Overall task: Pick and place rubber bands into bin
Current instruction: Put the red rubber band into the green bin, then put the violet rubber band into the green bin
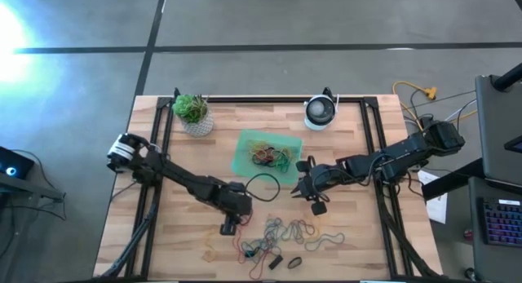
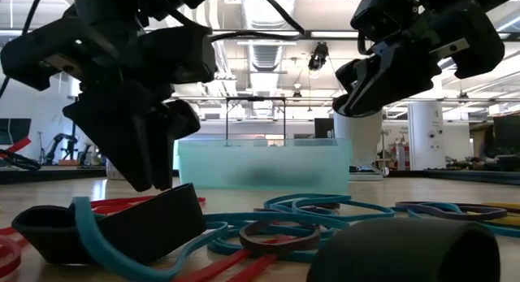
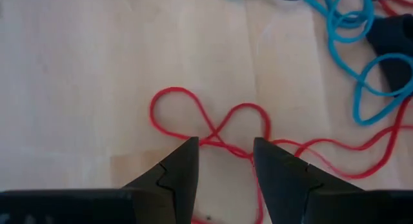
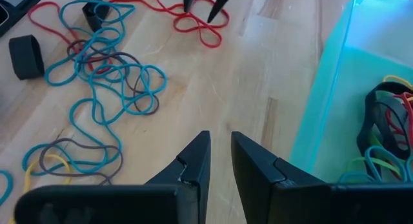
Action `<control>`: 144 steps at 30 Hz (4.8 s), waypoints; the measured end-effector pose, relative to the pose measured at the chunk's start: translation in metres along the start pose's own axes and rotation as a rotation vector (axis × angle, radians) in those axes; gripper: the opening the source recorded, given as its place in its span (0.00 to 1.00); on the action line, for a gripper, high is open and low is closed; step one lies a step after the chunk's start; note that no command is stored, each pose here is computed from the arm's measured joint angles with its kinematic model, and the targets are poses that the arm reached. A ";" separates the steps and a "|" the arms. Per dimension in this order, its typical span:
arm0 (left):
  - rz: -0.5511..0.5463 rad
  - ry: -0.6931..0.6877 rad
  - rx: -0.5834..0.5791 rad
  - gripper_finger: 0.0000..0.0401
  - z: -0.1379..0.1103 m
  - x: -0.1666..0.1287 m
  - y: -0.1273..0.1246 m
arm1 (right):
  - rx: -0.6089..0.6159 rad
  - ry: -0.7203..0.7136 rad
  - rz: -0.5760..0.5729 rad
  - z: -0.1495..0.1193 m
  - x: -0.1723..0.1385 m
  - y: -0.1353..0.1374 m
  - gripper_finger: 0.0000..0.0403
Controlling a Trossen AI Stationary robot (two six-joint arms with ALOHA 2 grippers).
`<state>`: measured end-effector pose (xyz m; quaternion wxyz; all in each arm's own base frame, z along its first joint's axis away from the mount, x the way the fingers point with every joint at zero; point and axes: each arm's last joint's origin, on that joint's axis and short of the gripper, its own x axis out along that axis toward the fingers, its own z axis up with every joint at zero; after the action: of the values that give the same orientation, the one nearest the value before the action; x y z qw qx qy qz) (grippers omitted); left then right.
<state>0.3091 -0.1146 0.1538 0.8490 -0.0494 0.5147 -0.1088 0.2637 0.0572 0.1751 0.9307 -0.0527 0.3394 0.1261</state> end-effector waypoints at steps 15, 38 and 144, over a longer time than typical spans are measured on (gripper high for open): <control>0.017 0.023 -0.082 0.33 -0.003 0.014 -0.001 | 0.000 0.000 0.000 0.000 0.000 0.000 0.14; 0.175 -0.101 0.058 0.00 0.010 -0.036 -0.002 | 0.005 0.000 0.000 0.000 0.000 0.000 0.14; 0.400 -0.328 0.187 0.36 -0.006 -0.075 -0.009 | 0.279 0.255 0.309 -0.045 0.053 0.050 0.14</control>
<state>0.2694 -0.1052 0.2177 0.9265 0.1150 0.3577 0.0232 0.2617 0.1074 0.1058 0.8481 0.1134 0.4725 0.2112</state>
